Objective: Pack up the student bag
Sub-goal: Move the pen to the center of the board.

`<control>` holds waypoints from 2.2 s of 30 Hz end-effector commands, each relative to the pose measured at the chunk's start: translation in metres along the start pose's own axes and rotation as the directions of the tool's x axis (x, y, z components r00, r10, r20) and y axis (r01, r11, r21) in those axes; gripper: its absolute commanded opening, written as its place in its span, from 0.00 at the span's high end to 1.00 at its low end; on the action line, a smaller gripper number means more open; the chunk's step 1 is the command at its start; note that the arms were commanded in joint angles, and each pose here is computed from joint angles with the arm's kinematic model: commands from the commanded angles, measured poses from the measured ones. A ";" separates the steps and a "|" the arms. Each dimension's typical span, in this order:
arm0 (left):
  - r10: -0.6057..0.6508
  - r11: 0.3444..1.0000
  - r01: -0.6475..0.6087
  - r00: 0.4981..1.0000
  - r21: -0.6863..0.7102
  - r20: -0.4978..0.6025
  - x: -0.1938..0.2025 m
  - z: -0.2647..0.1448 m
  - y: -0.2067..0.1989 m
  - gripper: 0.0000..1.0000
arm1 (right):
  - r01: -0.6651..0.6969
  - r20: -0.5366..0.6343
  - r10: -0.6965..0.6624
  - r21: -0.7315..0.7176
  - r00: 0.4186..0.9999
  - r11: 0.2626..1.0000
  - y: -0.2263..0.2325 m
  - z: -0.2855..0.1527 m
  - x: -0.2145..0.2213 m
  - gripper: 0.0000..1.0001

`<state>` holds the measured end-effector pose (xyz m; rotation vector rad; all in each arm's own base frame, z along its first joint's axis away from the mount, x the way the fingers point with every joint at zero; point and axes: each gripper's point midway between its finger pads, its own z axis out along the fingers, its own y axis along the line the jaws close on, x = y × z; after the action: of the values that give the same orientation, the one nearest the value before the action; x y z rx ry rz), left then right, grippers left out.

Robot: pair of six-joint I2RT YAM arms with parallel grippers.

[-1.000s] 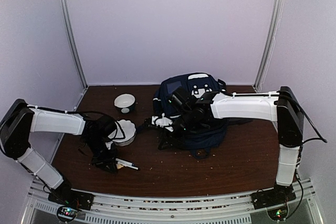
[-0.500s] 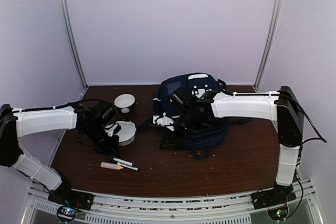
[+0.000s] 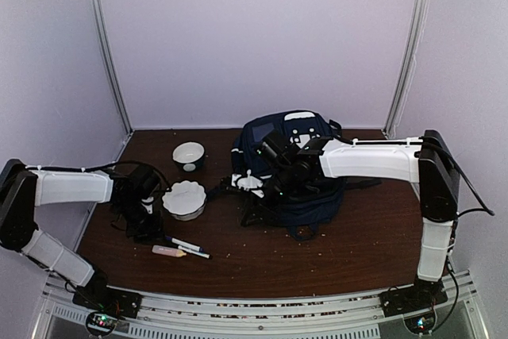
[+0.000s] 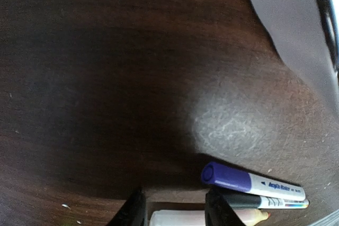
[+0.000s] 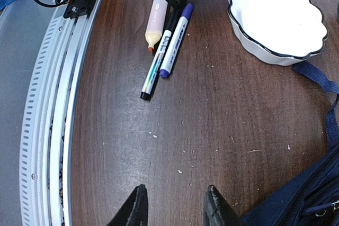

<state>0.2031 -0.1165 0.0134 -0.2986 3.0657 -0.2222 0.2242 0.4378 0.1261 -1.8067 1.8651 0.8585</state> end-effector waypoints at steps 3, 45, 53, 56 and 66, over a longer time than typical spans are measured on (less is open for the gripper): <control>-0.072 0.988 0.076 0.997 0.131 -0.036 0.002 0.022 -0.022 0.61 | -0.003 0.022 0.003 -0.006 1.000 1.000 0.001 -0.008 -0.011 0.63; -0.086 0.993 0.069 0.979 0.095 0.183 -0.035 -0.025 -0.020 0.58 | -0.137 -0.018 0.140 0.122 0.990 0.983 -0.018 0.036 -0.020 0.64; -0.107 0.983 0.070 0.969 0.169 0.222 -0.050 -0.020 -0.032 0.58 | -0.121 -0.039 0.128 0.152 0.991 0.981 -0.020 0.073 -0.030 0.59; -0.134 0.973 0.080 0.961 0.218 0.243 -0.050 -0.018 -0.035 0.58 | -0.128 -0.077 0.142 0.163 0.987 0.978 -0.024 0.086 -0.027 0.58; -0.173 0.950 0.063 0.921 0.306 0.348 -0.060 -0.028 -0.039 0.58 | -0.099 -0.159 0.128 0.174 0.979 0.980 -0.018 0.119 -0.026 0.46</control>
<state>0.2499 -0.1374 0.0320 -0.4360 2.7311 -0.4851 0.2394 0.5345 0.0602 -1.7031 2.0735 0.6361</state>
